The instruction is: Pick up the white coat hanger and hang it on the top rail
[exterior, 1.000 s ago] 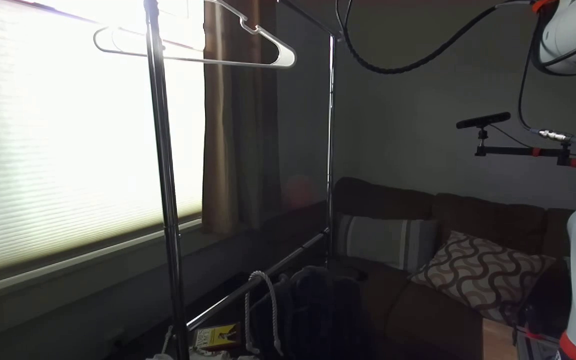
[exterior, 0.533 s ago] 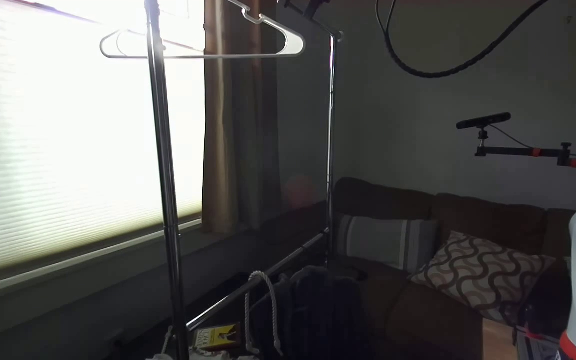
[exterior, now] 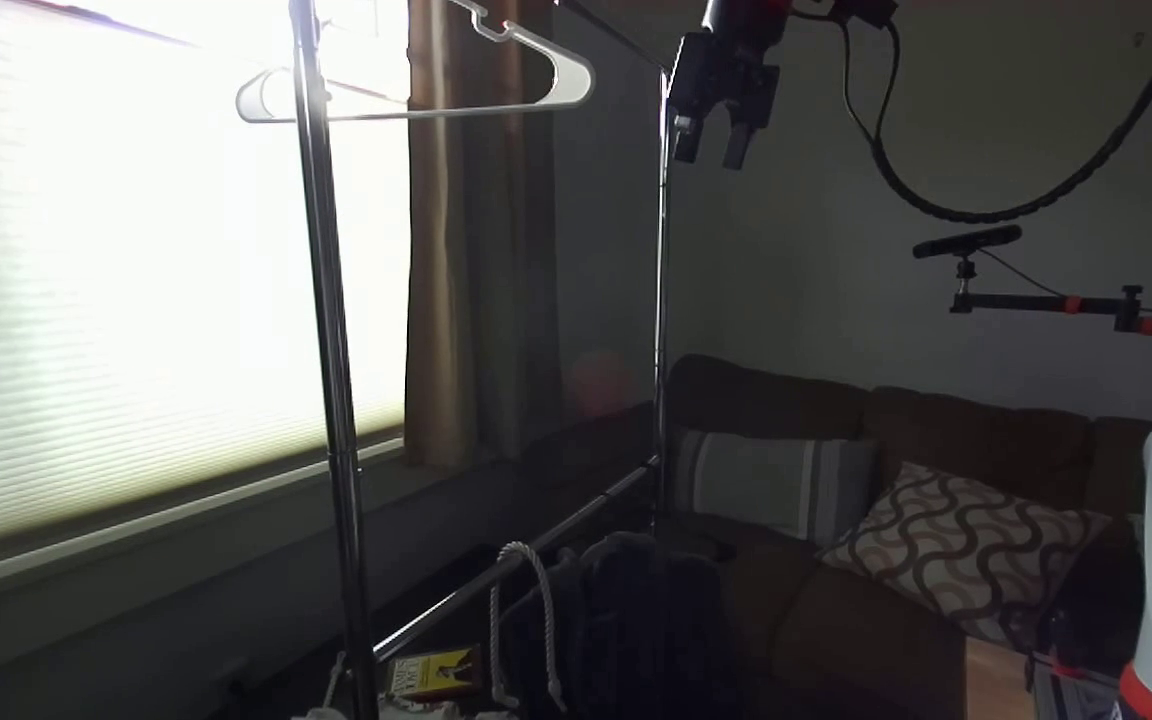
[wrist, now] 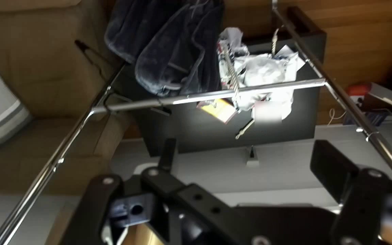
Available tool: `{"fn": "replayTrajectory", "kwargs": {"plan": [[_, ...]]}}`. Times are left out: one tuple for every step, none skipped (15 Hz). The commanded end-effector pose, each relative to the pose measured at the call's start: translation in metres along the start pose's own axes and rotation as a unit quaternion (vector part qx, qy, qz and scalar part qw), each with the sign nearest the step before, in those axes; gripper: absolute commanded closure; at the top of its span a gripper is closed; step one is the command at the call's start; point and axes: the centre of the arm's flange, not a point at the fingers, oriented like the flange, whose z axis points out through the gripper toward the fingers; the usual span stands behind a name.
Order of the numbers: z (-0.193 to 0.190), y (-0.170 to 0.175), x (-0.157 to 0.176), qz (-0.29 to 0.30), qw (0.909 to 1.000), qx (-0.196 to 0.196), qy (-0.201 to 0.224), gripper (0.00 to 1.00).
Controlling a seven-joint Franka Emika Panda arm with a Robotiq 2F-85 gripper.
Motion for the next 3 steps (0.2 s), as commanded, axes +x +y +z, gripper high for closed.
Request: {"fn": "replayTrajectory", "kwargs": {"plan": [[0.0055,0.0029,-0.0039,0.003,1.0000,0.002,-0.006,0.00],[0.0040,0.0035,-0.0033,0.004,1.0000,0.002,-0.005,0.00],[0.0020,0.0026,-0.0021,0.003,1.0000,0.002,-0.002,0.00]]}}
